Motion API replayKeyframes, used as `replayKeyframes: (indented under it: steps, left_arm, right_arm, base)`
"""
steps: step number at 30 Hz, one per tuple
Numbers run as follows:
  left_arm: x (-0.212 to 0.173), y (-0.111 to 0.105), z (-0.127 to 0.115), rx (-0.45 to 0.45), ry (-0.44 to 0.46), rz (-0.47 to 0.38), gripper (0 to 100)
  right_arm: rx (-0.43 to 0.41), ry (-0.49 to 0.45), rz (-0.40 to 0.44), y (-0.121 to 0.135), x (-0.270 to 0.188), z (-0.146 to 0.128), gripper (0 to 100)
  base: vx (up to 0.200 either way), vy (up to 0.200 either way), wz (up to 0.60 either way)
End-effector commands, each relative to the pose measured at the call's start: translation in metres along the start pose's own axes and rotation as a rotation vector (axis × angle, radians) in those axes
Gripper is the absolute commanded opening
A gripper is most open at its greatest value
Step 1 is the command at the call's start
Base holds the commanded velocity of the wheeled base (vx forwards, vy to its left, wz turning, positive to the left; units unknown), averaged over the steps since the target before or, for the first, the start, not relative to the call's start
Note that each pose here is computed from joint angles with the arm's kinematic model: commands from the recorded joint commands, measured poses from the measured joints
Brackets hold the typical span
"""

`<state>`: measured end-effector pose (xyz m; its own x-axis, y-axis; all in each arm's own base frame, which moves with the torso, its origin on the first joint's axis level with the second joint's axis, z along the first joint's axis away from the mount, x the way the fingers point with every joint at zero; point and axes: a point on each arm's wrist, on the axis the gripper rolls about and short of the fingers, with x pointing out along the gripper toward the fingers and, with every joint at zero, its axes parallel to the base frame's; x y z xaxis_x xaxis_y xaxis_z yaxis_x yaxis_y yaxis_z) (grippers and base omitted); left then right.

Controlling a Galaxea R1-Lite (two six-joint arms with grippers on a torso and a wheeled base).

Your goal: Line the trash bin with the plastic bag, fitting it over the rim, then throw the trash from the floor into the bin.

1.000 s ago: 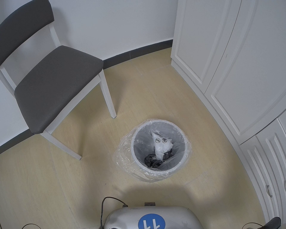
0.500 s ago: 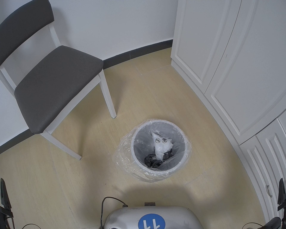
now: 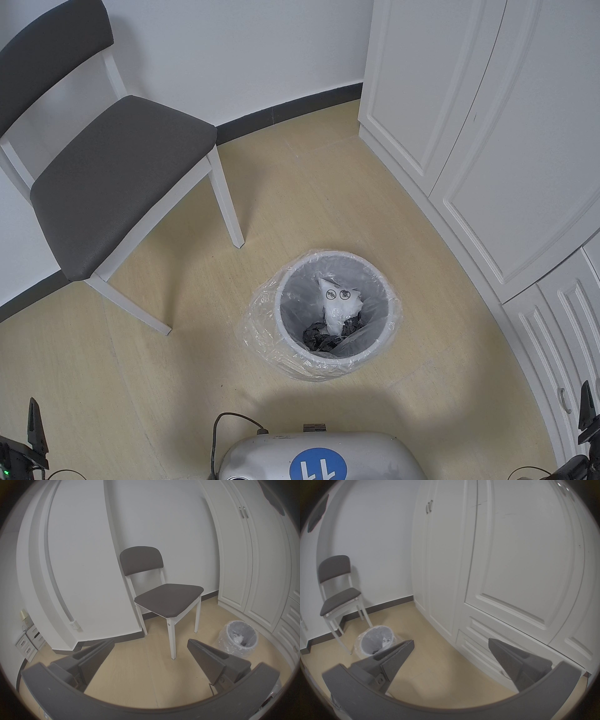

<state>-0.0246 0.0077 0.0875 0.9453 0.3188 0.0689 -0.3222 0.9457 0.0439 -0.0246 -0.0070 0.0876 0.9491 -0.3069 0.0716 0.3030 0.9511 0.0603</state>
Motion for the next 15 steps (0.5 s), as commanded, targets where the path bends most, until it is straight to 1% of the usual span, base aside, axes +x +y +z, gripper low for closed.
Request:
replayKeyframes:
  steps: [1, 6, 8, 10, 11, 13, 14, 15]
  left_arm:
    - [0.0, -0.0004, -0.0051, 0.004, 0.003, -0.004, 100]
    - [-0.0001, -0.0006, -0.006, 0.015, 0.014, -0.013, 100]
    - [-0.0001, -0.0017, -0.0063, 0.018, 0.014, -0.057, 100]
    - [-0.0001, -0.0022, -0.0057, 0.014, 0.005, -0.081, 100]
    - [-0.0001, -0.0023, -0.0059, 0.011, 0.007, -0.084, 100]
    - [-0.0001, -0.0023, -0.0059, 0.012, 0.006, -0.086, 100]
    - [-0.0001, -0.0023, -0.0057, 0.014, 0.005, -0.086, 100]
    - [-0.0001, -0.0023, -0.0057, 0.014, 0.005, -0.086, 100]
  right_arm:
    - [0.003, 0.004, -0.02, -0.0006, 0.0, -0.0047, 100]
    - [-0.002, 0.004, -0.021, -0.0007, 0.0, -0.0047, 100]
    - [-0.023, 0.004, -0.029, -0.0008, 0.0, -0.0046, 100]
    - [-0.031, 0.004, -0.009, -0.0004, 0.0, -0.0047, 100]
    - [-0.031, 0.005, 0.01, 0.0, 0.0, -0.0047, 100]
    - [-0.018, 0.006, 0.092, 0.0019, -0.0001, -0.0046, 100]
    - [-0.017, 0.006, 0.111, 0.0023, -0.0001, -0.0046, 100]
    - [-0.018, 0.009, 0.149, 0.0032, -0.0003, -0.0048, 100]
  base:
    - [0.0, 0.0, 0.0]
    - [0.0, 0.0, 0.0]
    - [0.0, 0.0, 0.0]
    - [0.0, 0.0, 0.0]
    - [0.0, 0.0, 0.0]
    - [0.0, 0.0, 0.0]
    - [0.0, 0.0, 0.0]
    - [0.0, 0.0, 0.0]
